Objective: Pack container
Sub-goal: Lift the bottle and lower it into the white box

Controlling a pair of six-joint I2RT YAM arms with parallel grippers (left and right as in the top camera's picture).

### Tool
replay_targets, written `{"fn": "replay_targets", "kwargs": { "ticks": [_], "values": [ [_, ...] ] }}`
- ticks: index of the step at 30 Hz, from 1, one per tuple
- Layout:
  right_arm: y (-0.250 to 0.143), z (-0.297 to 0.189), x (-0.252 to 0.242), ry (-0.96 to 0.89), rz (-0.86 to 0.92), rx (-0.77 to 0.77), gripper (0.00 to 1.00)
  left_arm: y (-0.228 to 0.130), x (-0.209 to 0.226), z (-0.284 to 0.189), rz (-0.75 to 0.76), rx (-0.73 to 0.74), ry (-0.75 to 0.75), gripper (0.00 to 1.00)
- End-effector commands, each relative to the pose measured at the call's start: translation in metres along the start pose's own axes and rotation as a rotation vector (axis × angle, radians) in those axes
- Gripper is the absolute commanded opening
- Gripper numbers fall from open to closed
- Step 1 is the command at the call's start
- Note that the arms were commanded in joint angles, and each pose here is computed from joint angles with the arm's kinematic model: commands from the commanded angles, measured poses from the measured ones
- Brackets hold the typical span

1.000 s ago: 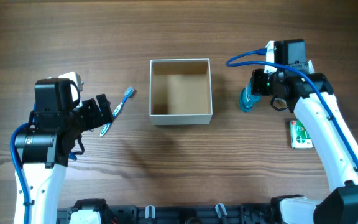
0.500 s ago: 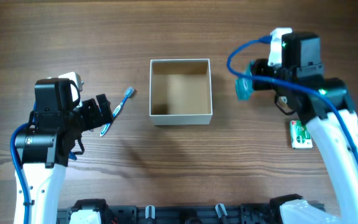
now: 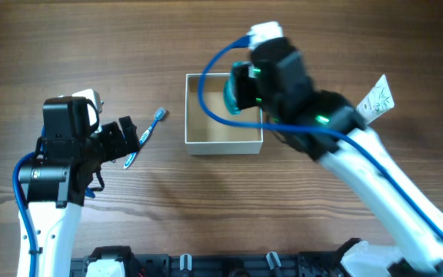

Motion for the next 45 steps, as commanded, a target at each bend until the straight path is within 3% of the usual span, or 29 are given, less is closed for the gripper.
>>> {"fn": "replay_targets", "kwargs": {
  "ticks": [1, 11, 44, 45],
  "values": [
    [-0.002, 0.037, 0.005, -0.055, 0.069, 0.013, 0.04, 0.005, -0.003, -0.004, -0.017, -0.011, -0.021, 1.00],
    [-0.022, 0.099, 0.025, -0.045, 0.153, 0.051, 0.04, 0.005, -0.003, -0.004, -0.018, -0.011, -0.021, 1.00],
    [-0.052, 0.146, 0.037, -0.062, 0.068, 0.103, 0.04, 0.003, -0.002, -0.004, -0.017, -0.005, -0.019, 1.00],
    [-0.053, 0.147, 0.037, -0.063, 0.067, 0.106, 0.09, 0.003, -0.002, -0.004, -0.018, -0.005, -0.019, 1.00]
  ]
}}
Point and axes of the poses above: each gripper's point midway between its finger pads, its own z axis out along the fingers, its own x axis along the line the jaws close on, y = z × x, the point moved 3 cm from there along -z, back along the fingers, and after that the axes turned 4 degrees about -z, right-handed, at the moved point
